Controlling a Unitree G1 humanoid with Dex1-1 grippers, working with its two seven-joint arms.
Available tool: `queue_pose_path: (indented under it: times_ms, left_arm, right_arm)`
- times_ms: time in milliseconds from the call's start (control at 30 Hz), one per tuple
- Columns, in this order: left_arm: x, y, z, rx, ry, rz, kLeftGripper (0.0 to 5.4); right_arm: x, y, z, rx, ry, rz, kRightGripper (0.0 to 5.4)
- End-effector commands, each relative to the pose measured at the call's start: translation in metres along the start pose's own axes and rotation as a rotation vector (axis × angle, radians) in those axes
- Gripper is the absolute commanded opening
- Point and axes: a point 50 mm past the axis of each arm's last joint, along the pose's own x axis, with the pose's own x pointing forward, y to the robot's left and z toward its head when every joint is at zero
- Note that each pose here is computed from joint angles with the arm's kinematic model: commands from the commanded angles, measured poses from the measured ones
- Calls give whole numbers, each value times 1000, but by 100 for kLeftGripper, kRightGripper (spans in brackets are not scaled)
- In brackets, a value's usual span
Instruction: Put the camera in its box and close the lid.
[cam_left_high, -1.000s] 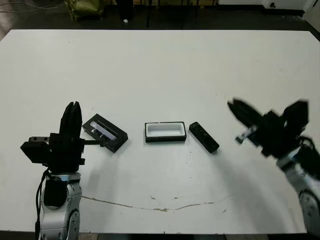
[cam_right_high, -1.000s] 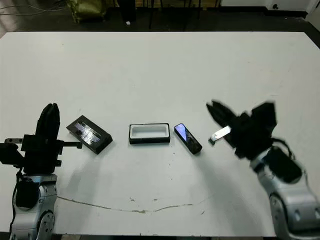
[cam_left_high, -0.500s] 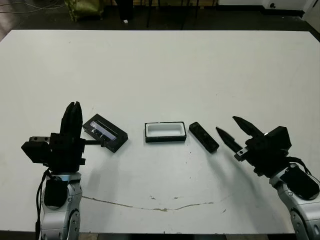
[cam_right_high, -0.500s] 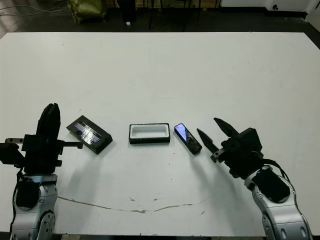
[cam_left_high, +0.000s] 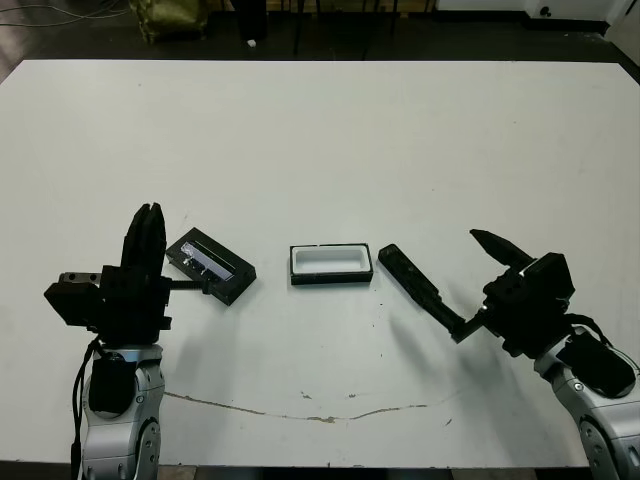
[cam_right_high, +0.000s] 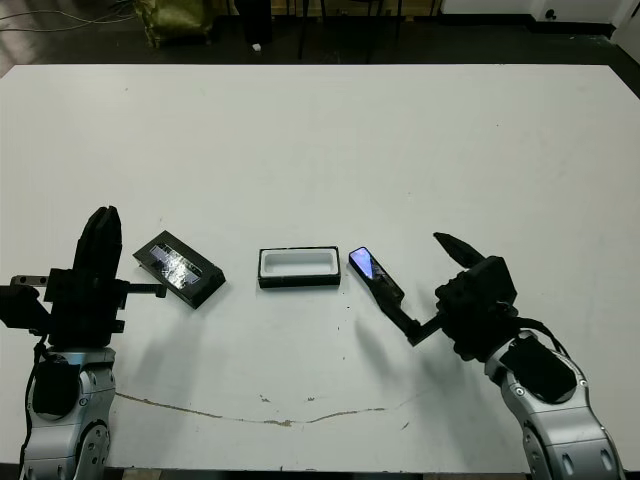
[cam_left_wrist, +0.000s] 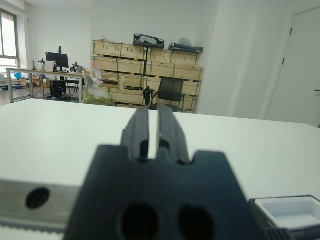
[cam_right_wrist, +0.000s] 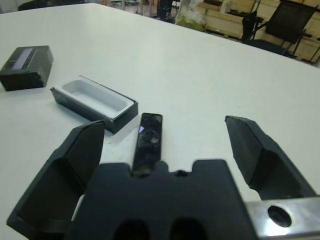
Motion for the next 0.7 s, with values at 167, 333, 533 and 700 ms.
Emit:
queue_pose_path:
  times_ms: [167, 333, 533, 700]
  left_arm:
    - [-3, 2, -4, -1, 37, -1, 0]
    - [-3, 2, -5, 3, 42, 5, 0]
    - [-3, 3, -5, 5, 38, -5, 0]
    - [-2, 3, -5, 12, 36, -1, 0]
  right_arm:
    - [0, 9, -12, 69, 78, 37, 539]
    - [2, 13, -17, 88, 109, 38, 539]
    - [3, 18, -19, 65, 134, 26, 539]
    - [2, 21, -23, 69, 176, 8, 539]
